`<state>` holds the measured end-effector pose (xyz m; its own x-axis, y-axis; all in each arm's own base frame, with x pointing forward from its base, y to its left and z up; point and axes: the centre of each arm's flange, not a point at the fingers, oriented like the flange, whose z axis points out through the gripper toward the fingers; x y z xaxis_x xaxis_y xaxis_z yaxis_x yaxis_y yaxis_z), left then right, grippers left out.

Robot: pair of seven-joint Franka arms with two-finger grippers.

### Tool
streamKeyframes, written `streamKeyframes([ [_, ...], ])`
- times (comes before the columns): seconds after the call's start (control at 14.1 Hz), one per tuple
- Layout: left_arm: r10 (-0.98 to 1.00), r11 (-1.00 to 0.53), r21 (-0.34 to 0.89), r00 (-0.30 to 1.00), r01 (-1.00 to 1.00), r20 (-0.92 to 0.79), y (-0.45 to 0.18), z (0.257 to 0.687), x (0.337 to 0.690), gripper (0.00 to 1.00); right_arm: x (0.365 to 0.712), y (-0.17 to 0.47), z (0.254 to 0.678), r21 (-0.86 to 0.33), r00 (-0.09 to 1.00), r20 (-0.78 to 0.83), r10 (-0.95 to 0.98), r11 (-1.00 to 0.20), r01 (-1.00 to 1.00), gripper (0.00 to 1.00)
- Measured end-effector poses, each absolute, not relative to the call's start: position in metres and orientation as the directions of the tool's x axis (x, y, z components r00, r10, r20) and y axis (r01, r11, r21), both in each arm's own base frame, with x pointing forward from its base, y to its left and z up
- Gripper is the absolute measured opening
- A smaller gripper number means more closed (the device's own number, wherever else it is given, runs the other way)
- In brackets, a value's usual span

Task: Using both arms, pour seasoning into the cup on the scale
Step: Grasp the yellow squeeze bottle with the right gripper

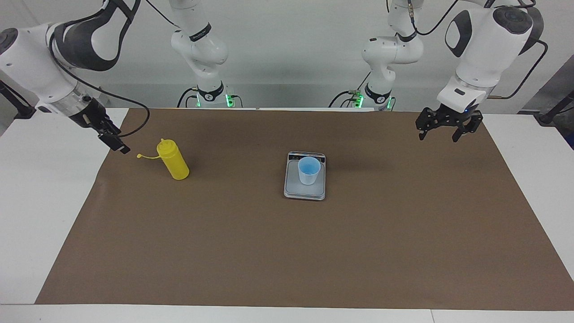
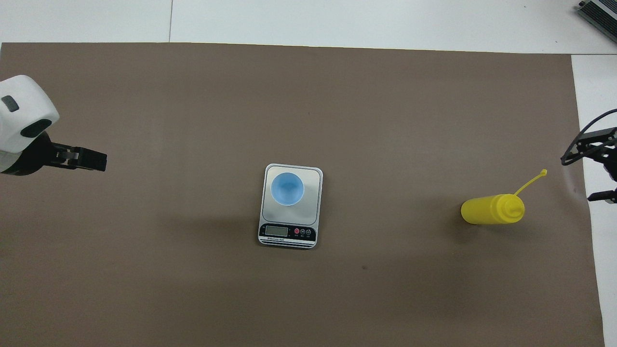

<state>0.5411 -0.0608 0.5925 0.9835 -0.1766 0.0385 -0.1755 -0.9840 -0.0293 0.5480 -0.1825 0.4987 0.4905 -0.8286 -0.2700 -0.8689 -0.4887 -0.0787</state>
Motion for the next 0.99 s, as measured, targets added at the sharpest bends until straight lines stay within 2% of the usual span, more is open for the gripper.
streamKeyframes([
  [0.35, -0.249, -0.968, -0.039, 0.967, -0.247, 0.054, -0.024, 0.611, 0.544, 1.0, 0.545, -0.234, 0.435, -0.041, 0.249, -0.432, -0.867, -0.257, -0.966, 1.0],
  [0.64, -0.254, -0.967, -0.042, 0.965, -0.252, 0.058, -0.007, 0.617, 0.544, 1.0, 0.538, -0.23, 0.382, -0.027, 0.138, -0.592, -0.794, -0.152, -0.988, 1.0],
  [0.99, -0.179, -0.984, -0.025, 0.982, -0.177, 0.056, -0.013, 0.617, 0.543, 1.0, 0.516, -0.203, 0.328, 0.007, 0.06, -0.719, -0.692, -0.093, -0.996, 1.0],
])
